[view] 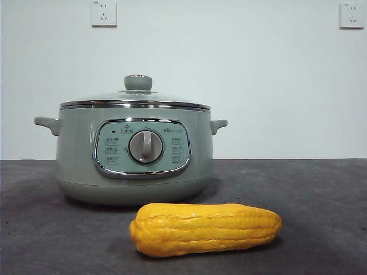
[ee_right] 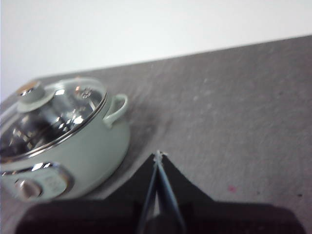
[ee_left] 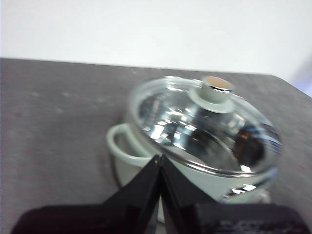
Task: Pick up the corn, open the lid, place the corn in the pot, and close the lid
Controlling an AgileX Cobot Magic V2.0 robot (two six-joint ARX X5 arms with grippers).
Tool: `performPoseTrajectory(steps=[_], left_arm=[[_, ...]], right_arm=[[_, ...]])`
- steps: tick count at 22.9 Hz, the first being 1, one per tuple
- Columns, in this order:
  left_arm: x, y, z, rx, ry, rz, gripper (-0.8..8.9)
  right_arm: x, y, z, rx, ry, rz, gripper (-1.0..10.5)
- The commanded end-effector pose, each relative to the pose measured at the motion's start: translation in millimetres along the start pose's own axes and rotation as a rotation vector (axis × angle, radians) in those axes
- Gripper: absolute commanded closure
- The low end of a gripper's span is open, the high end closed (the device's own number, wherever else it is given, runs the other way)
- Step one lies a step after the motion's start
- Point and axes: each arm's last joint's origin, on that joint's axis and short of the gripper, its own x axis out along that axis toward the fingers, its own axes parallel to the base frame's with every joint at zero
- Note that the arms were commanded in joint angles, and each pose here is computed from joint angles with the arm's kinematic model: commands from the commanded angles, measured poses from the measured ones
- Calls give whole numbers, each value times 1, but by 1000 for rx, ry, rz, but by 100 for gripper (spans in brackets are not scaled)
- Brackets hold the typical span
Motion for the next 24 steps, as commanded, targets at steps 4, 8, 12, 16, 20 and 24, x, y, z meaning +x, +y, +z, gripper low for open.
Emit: performPoseTrajectory(steps=[4, 8, 12, 16, 20, 24], left_arm=[[12, -6, 10, -41, 102, -181, 818], [23, -7, 6, -131, 199, -304, 818], [33, -6, 0, -173, 281, -413, 819], [38, -11, -4, -163, 323, -487, 819], [37, -22, -10, -148, 389, -553, 819], [35, -35, -21, -128, 498, -618, 819]], right_arm=[[7, 5, 21, -93, 155, 134, 957], [15, 7, 29, -138, 269, 182, 957], [27, 14, 32, -192, 357, 256, 956], [47, 36, 29, -309, 442, 421, 948], [72, 66, 15, -461, 609, 518, 897], [94, 99, 1, -601, 724, 548, 512]])
